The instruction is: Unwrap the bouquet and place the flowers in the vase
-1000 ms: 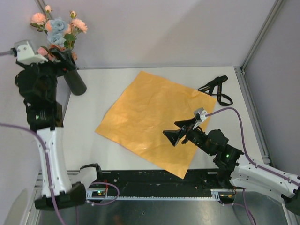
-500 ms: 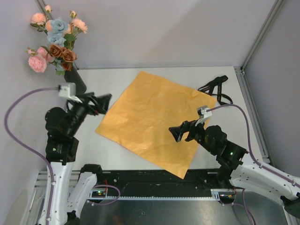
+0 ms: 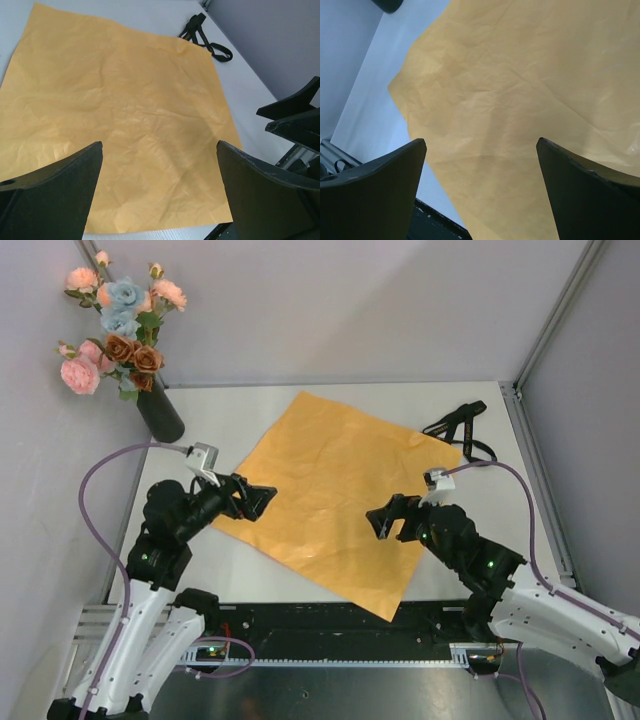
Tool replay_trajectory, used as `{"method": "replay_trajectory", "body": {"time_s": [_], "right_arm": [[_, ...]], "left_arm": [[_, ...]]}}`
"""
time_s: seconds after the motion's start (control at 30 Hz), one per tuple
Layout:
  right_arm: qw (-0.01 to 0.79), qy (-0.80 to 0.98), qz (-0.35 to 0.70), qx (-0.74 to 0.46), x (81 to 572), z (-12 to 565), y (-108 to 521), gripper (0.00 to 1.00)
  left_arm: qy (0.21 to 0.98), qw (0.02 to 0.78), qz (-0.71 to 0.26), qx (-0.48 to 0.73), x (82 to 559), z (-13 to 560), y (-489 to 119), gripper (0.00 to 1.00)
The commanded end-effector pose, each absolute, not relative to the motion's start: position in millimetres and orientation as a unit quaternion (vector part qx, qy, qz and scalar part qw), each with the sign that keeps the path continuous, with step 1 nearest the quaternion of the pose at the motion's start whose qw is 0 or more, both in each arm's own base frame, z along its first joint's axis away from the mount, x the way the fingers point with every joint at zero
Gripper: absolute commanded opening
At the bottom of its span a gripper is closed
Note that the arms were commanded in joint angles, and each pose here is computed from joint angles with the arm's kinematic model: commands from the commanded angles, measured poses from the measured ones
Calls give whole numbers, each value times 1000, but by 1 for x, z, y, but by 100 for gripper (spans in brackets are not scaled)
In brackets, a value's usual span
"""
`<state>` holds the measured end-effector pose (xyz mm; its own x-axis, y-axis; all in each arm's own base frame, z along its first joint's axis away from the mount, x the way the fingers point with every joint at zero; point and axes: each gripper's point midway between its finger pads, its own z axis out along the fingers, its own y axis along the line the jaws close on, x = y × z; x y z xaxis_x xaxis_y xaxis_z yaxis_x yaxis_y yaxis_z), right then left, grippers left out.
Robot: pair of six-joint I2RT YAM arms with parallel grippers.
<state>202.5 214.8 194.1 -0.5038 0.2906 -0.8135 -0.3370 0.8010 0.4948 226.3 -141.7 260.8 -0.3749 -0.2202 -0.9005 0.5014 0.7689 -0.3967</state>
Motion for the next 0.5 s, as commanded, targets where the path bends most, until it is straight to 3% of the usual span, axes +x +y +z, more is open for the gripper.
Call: {"method": "replay_trajectory", "body": {"time_s": [0.0,0.47], "right_arm": [[541,778,319,17,213,230,202,99],[584,749,312,9,217,265,187,99]], "left_arm": [[730,590,-326,113,223,284,-142,100],[731,588,-329,112,221,282,-142,100]]}}
